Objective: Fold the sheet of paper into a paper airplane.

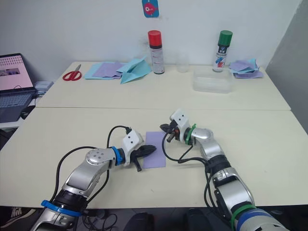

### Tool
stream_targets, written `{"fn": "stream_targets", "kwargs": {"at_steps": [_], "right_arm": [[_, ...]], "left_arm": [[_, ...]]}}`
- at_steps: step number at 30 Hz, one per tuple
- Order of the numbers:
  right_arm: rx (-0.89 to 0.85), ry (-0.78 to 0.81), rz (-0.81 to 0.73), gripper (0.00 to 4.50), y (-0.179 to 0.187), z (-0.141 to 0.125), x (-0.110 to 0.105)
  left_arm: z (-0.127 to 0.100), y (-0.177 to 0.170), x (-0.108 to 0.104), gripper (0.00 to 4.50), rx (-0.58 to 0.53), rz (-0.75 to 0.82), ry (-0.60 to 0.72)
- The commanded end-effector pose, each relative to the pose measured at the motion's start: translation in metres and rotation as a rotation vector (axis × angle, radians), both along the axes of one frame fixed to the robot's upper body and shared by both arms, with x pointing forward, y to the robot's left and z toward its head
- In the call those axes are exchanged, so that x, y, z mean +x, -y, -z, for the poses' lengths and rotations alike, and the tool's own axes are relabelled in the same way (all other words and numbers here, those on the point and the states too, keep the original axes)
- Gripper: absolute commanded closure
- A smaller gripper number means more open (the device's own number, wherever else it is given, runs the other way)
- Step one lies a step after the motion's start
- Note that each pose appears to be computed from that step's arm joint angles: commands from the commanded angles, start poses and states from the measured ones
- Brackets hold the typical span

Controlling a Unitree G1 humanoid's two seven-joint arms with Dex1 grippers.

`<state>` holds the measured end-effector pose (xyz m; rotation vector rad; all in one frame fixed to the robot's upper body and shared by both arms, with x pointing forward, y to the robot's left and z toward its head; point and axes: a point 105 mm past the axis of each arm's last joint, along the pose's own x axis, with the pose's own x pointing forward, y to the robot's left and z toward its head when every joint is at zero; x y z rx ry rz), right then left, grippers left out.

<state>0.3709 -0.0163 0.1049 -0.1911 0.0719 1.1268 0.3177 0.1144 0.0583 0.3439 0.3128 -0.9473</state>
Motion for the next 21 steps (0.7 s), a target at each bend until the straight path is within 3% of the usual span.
{"fn": "stream_targets", "kwargs": {"at_steps": [1,7,15,21], "right_arm": [[-0.067,-0.009,-0.097,4.43,-0.001,0.001,-0.022],[-0.224,-0.059,-0.097,4.43,0.006,0.033,-0.039],[-0.342,-0.086,-0.095,4.43,0.007,0.058,-0.043],[-0.343,-0.086,-0.099,4.43,0.005,0.06,-0.043]], "left_arm": [[0.027,-0.012,-0.002,4.5,0.048,-0.057,-0.074],[0.015,-0.009,0.002,4.5,-0.005,-0.065,-0.024],[-0.004,-0.014,0.006,4.5,-0.09,-0.115,0.014],[-0.039,-0.044,0.001,4.5,-0.334,-0.238,-0.049]]}}
